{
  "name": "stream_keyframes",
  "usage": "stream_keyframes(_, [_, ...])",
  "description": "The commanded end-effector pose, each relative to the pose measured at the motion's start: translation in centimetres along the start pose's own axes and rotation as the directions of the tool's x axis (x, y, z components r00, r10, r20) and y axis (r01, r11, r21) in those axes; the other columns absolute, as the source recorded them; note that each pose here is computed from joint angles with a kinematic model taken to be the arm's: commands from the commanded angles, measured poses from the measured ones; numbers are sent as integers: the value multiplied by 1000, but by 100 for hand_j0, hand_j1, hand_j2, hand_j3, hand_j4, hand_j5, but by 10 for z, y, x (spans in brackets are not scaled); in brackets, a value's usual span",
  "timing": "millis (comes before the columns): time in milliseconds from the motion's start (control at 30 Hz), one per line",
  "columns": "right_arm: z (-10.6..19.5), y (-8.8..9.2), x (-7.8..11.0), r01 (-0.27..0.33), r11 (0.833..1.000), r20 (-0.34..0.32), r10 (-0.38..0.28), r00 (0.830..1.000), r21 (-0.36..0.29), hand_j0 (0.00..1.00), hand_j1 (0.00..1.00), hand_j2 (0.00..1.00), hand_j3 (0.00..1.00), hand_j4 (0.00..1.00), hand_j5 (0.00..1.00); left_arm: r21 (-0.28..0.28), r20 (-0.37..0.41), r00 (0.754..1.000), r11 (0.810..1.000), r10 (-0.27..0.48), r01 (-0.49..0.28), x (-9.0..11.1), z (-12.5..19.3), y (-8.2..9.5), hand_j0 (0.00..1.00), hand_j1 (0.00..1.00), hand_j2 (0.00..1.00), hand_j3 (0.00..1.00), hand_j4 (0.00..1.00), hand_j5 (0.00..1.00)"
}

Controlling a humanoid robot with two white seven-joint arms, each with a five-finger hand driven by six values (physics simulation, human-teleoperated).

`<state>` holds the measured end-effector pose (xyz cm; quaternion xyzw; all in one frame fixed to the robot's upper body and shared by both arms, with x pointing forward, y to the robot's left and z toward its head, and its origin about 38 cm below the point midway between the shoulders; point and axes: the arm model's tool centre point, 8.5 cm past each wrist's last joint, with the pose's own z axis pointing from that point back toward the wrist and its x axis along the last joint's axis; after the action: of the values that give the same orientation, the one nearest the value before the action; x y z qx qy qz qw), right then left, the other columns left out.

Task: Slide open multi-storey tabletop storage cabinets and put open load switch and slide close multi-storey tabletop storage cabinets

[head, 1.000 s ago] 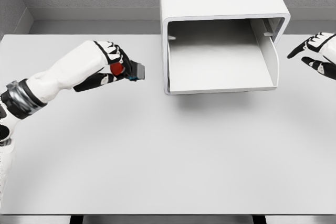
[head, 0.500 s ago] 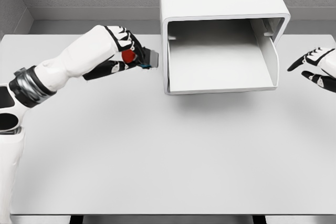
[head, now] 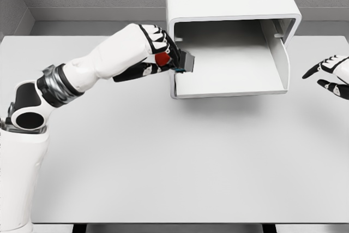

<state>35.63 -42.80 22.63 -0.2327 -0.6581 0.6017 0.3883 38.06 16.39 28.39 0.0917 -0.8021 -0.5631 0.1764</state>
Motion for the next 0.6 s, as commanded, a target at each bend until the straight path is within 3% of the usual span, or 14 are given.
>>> stream_keyframes(0, [1,-1,0,3,1000,-2,-3,1000,-2,56,56,56,56,56,56,2,3,1000,1000,0,0,4,-9,-5,40,40,40,40,40,40])
stream_keyframes(167, [2,1,-1,3,1000,-5,-3,1000,7,56,56,56,56,56,56,12,4,1000,1000,-9,9,8,-22,-10,40,40,40,40,40,40])
stream_keyframes(567, [11,27,3,49,997,-12,-49,999,51,57,57,57,57,57,57,7,17,999,999,-31,31,17,-50,-18,40,40,40,40,40,40])
